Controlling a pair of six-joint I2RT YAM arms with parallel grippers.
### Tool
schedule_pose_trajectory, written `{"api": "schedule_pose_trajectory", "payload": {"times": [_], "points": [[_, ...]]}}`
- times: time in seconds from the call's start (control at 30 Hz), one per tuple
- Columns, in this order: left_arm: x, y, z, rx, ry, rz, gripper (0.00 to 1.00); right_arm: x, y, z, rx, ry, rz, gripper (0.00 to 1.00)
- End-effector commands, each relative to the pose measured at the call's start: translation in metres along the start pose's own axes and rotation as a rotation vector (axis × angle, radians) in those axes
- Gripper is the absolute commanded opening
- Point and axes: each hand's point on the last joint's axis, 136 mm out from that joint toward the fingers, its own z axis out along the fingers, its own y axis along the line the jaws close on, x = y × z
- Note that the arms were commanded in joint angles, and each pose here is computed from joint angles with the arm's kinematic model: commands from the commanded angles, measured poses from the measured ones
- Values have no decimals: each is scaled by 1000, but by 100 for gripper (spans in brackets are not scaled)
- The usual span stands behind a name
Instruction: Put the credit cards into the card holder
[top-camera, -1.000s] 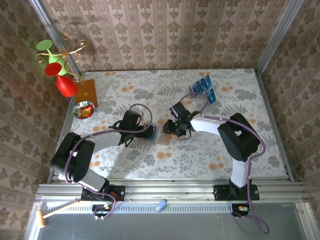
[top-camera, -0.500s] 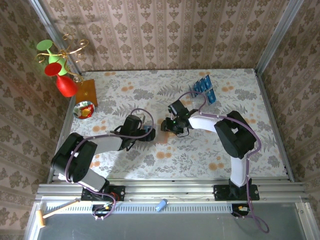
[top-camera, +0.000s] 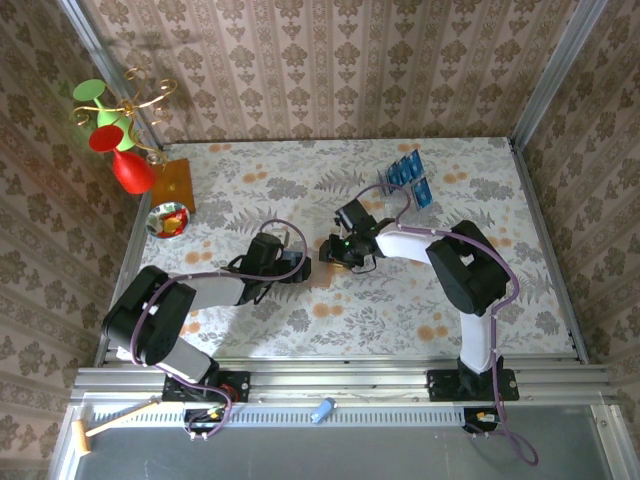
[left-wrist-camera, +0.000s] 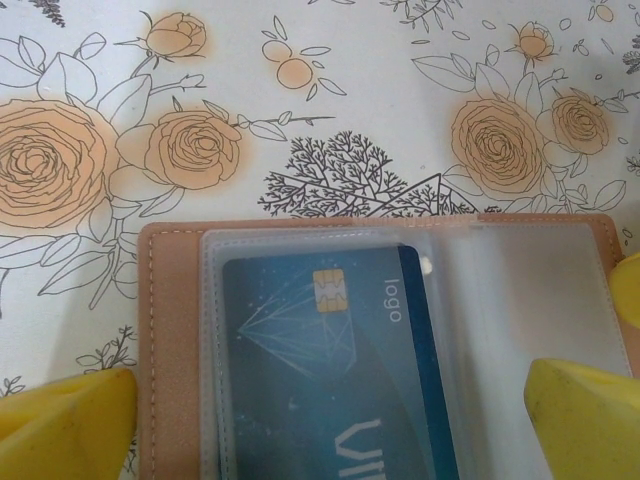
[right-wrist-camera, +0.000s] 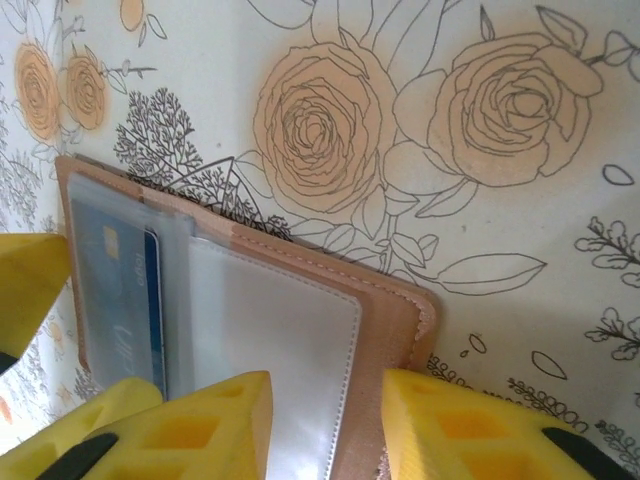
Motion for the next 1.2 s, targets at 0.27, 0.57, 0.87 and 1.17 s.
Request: {"api": "schedule_pose_trajectory", "payload": {"times": [0.27, 0.57, 0.87, 1.17], "points": [[30, -15, 3, 74, 63, -29, 100, -4, 11, 6, -32, 32, -3, 38], [36, -33, 0, 101, 60, -25, 100, -9, 2, -3, -42, 13, 23, 38], [36, -58, -5, 139, 41, -17, 100, -22, -2, -50, -39, -61, 5, 38], [20, -76, -18, 139, 26, 44, 100, -27, -27, -101, 56, -174, -7, 43]]}}
